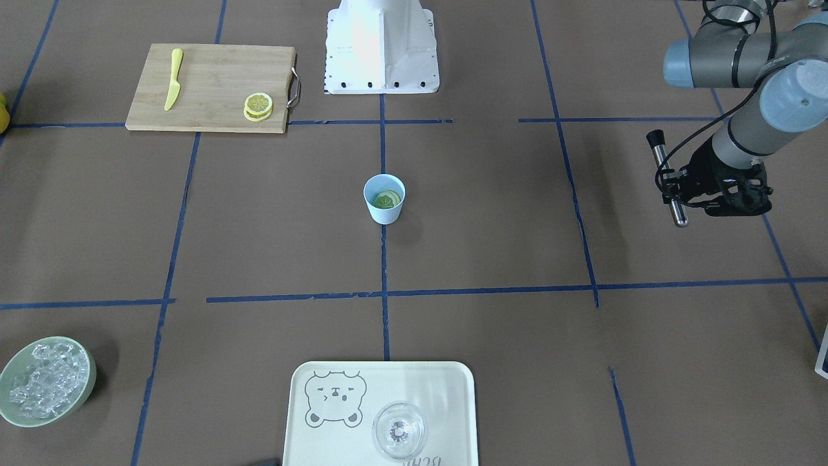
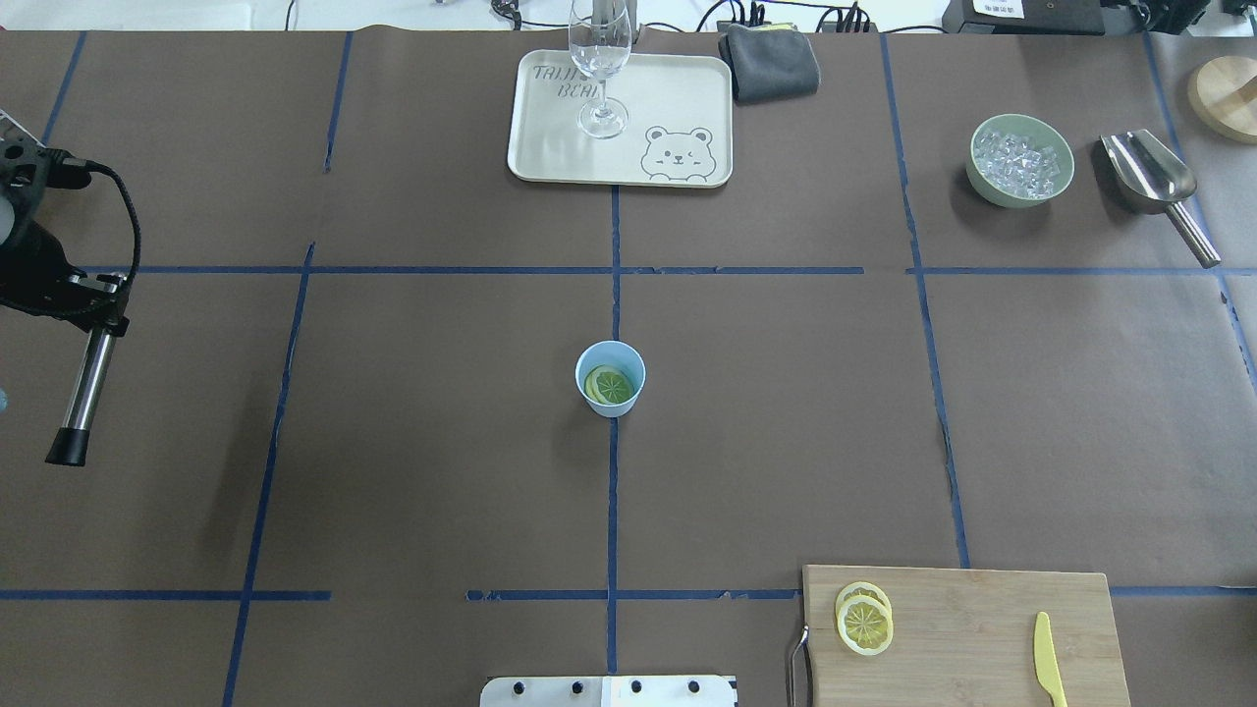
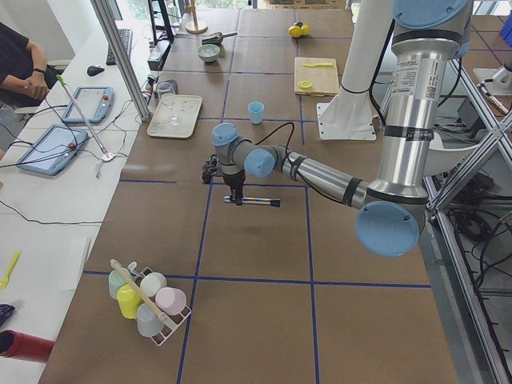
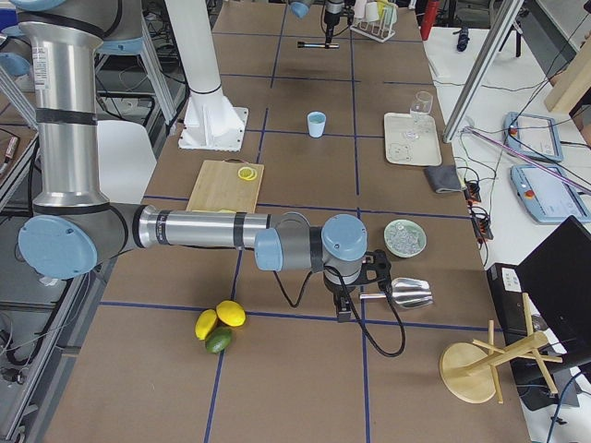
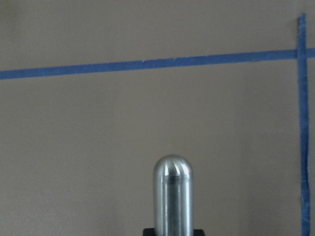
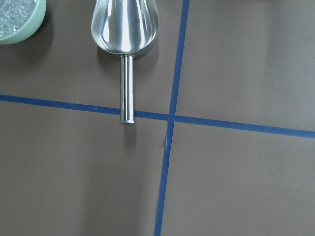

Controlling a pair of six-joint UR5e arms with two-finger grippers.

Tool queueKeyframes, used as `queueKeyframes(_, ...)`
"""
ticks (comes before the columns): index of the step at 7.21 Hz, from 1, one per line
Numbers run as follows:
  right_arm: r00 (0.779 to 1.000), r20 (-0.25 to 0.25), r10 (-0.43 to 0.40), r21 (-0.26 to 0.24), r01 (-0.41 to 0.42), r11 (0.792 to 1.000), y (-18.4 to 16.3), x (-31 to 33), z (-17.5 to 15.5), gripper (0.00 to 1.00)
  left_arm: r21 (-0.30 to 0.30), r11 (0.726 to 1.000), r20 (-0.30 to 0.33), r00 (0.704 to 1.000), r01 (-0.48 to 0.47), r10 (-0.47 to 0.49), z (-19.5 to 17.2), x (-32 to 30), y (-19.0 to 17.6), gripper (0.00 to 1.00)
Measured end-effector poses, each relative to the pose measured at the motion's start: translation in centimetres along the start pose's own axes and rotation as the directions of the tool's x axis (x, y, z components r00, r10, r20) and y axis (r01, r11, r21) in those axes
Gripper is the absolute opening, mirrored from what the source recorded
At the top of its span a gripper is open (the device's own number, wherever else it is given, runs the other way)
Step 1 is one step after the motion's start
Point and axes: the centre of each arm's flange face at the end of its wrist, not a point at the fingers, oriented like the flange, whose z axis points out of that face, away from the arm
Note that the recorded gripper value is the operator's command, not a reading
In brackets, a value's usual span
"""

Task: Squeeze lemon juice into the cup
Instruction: 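Lower the metal rod onto the table with the left gripper and release it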

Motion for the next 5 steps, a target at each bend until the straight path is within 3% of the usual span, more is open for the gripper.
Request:
queueKeyframes(3,1.000,0.000,-0.003,0.002,0.003,1.000,-0.1,-0.1,-0.1,1.00,-0.003,1.000,-0.035,0.999,-0.002,0.002,5.5,0.7,0.3,0.00)
queueKeyframes(5,1.000,0.000,-0.004,0.005,0.004,1.000,-0.1,-0.2,-0.2,1.00,-0.012,1.000,-0.038,0.999,-0.023,0.023,6.8,1.2,0.6,0.99)
